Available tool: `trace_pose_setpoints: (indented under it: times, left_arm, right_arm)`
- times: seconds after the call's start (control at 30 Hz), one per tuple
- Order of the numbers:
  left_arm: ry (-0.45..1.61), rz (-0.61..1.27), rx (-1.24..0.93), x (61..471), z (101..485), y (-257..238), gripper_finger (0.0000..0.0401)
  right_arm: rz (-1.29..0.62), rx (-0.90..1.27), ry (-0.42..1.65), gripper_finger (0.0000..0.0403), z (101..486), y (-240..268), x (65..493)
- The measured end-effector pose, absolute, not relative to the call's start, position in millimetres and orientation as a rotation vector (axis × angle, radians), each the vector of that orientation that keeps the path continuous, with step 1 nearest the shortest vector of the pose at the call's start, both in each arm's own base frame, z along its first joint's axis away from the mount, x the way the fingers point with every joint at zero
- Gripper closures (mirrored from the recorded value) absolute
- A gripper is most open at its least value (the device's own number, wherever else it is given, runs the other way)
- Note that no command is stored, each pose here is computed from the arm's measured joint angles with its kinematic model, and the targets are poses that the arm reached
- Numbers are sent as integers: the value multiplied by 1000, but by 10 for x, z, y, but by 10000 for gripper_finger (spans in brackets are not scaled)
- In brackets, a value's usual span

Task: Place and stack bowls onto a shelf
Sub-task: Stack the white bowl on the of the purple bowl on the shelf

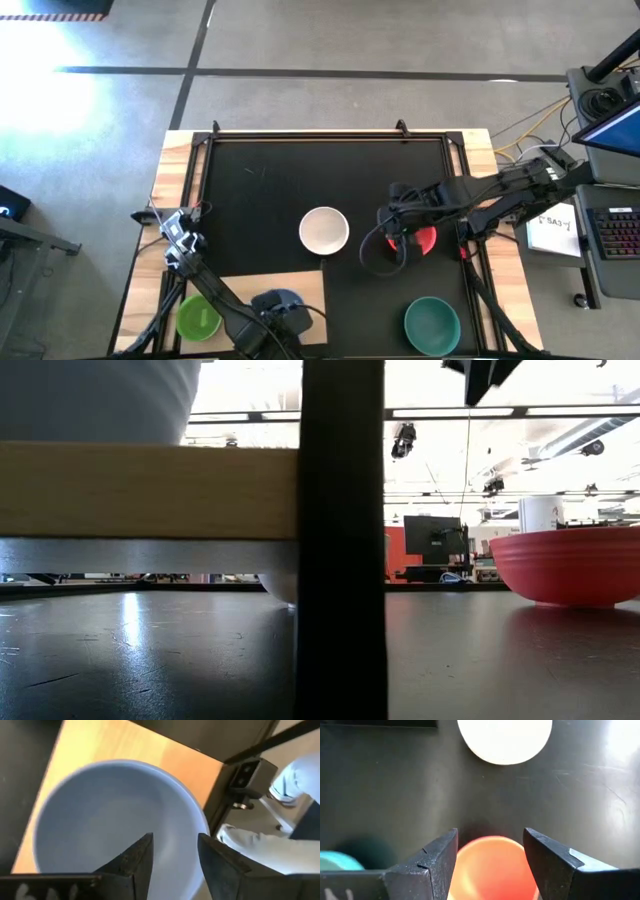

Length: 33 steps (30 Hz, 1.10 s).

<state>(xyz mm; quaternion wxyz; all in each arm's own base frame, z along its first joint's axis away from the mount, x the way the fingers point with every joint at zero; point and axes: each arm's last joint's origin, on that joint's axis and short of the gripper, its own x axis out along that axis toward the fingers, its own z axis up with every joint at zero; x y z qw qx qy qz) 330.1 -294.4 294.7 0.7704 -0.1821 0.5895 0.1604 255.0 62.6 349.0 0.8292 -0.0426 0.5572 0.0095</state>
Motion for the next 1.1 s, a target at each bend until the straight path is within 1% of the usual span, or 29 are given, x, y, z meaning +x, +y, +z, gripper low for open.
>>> trace_pose_setpoints:
  times: [0.27, 0.67, 0.9, 1.0, 1.1]
  left_arm:
    - [1198, 416, -309, 3259, 2980, -2908, 266]
    - [1181, 432, -257, 3239, 3005, -2873, 266]
    - [1142, 435, -223, 3248, 3046, -2835, 266]
    - [1139, 436, -223, 3251, 3053, -2827, 266]
    - [1137, 435, -223, 3249, 3059, -2825, 266]
  right_arm:
    - [131, -199, 1029, 188, 2909, 733, 2772]
    - [232, -379, 733, 188, 2363, 788, 2932]
    - [216, -391, 686, 188, 2038, 751, 3101]
    - [215, -411, 747, 188, 1881, 728, 3153]
    - [208, -412, 761, 188, 1826, 708, 3217]
